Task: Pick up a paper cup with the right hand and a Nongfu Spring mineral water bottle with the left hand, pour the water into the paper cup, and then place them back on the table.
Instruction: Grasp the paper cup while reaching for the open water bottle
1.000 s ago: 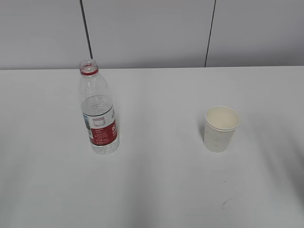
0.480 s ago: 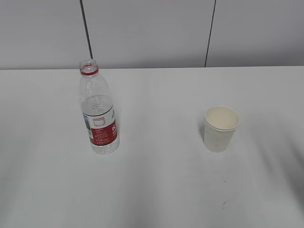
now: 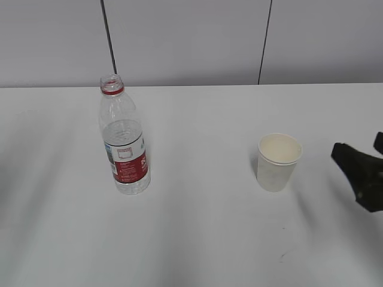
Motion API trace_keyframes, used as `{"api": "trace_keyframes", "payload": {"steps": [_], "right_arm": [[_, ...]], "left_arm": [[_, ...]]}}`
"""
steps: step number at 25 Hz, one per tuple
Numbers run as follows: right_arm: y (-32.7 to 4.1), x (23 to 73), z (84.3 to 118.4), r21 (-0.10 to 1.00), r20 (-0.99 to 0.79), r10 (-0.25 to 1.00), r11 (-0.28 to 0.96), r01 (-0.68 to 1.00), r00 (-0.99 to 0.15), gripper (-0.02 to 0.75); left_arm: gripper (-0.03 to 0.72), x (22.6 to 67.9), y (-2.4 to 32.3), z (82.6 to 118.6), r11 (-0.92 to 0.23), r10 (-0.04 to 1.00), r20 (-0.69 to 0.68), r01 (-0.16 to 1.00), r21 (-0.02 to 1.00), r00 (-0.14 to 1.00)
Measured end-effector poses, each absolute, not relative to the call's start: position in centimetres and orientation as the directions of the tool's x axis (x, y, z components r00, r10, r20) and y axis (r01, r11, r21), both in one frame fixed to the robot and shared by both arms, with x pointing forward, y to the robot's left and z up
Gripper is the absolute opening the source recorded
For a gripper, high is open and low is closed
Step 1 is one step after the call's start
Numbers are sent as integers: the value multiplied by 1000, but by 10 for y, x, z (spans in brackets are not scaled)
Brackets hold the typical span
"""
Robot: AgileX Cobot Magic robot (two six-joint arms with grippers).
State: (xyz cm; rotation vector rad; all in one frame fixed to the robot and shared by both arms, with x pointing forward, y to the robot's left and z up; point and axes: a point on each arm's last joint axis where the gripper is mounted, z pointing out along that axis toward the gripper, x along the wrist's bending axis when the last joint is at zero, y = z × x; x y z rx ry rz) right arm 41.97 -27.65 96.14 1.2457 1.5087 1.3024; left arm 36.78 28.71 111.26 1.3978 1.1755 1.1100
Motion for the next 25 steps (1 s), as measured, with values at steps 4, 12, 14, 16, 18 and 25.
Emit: {"api": "trace_keyframes", "payload": {"steps": [4,12,14,16,18,25], "right_arm": [[-265,425,948,981,27,933,44,191,-358,581],[-255,433,911,954,118,887,23,298,-447,581],[-255,434,903,942,137,887,21,335,-442,581],[-256,435,900,936,146,890,17,350,-432,581],[-257,436,898,934,151,896,9,356,-418,581],[-260,438,897,933,159,913,-14,360,-375,581]], "left_arm": [[590,391,269,1102,-146,968,113,134,980,226],[590,412,250,1093,-164,946,121,121,979,301],[590,413,250,1092,-166,946,121,125,978,302],[590,413,250,1092,-165,946,121,124,978,302],[590,413,250,1093,-164,946,122,120,979,301],[590,413,250,1093,-165,946,122,119,979,301]]}}
